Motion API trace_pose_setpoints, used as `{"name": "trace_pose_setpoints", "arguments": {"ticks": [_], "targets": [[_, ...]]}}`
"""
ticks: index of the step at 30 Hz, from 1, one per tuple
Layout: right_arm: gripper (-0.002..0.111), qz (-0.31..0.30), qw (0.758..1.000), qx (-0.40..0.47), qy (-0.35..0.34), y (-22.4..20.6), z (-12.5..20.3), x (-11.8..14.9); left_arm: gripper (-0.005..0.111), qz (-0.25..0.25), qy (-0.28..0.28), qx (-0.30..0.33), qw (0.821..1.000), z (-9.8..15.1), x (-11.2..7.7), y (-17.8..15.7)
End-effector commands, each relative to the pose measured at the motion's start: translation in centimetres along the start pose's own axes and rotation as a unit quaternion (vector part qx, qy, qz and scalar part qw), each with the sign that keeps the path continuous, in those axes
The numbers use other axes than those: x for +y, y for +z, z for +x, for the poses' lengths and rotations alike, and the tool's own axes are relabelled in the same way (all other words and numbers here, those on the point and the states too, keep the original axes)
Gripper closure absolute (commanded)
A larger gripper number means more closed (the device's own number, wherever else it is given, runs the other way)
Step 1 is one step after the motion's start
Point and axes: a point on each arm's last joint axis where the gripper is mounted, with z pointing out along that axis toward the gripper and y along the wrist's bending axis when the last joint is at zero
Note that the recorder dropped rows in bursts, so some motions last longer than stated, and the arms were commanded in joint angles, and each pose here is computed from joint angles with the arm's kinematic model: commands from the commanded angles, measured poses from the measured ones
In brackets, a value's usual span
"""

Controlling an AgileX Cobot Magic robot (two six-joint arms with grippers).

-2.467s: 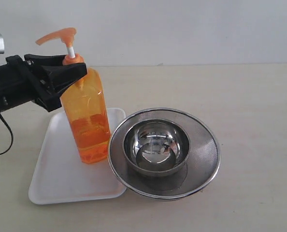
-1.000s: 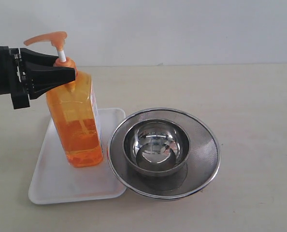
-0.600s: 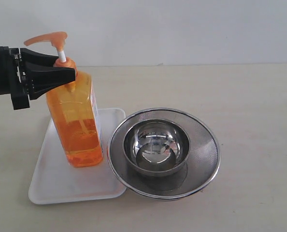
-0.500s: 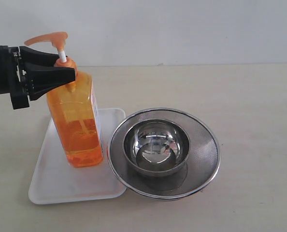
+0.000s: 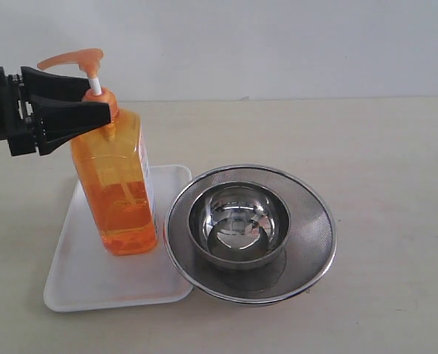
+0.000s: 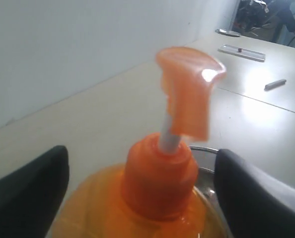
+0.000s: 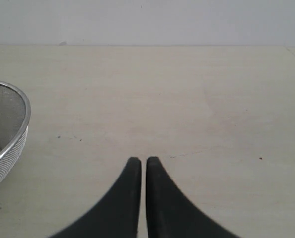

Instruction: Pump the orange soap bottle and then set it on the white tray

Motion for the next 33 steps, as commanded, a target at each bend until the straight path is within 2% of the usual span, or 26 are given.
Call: {"name": "trace_pose_setpoints", "arguments": {"ticks": [1, 9, 16, 28, 33], "targets": [[0.107, 0.003, 1.000, -0.006, 0.000, 0.0, -0.1, 0.0, 0.031, -0.016, -0.041, -0.005, 0.999, -0.3, 0.7, -1.1], [0.107, 0.003, 1.000, -0.006, 0.000, 0.0, -0.1, 0.0, 0.031, -0.021, -0.110, 0.020, 0.993, 0.3, 1.1, -2.4], [0.107, 0.003, 1.000, -0.006, 0.000, 0.0, -0.1, 0.0, 0.031, -0.015, -0.095, 0.026, 0.995, -1.0, 0.1, -2.7], [0.107, 0.003, 1.000, -0.009, 0.000, 0.0, -0.2, 0.0, 0.031, -0.006, -0.133, 0.048, 0.990, -1.4, -0.8, -3.1], [0.107, 0.003, 1.000, -0.009, 0.000, 0.0, -0.2, 0.0, 0.032, -0.004, -0.140, 0.058, 0.988, -2.3, -1.9, -3.5]]}}
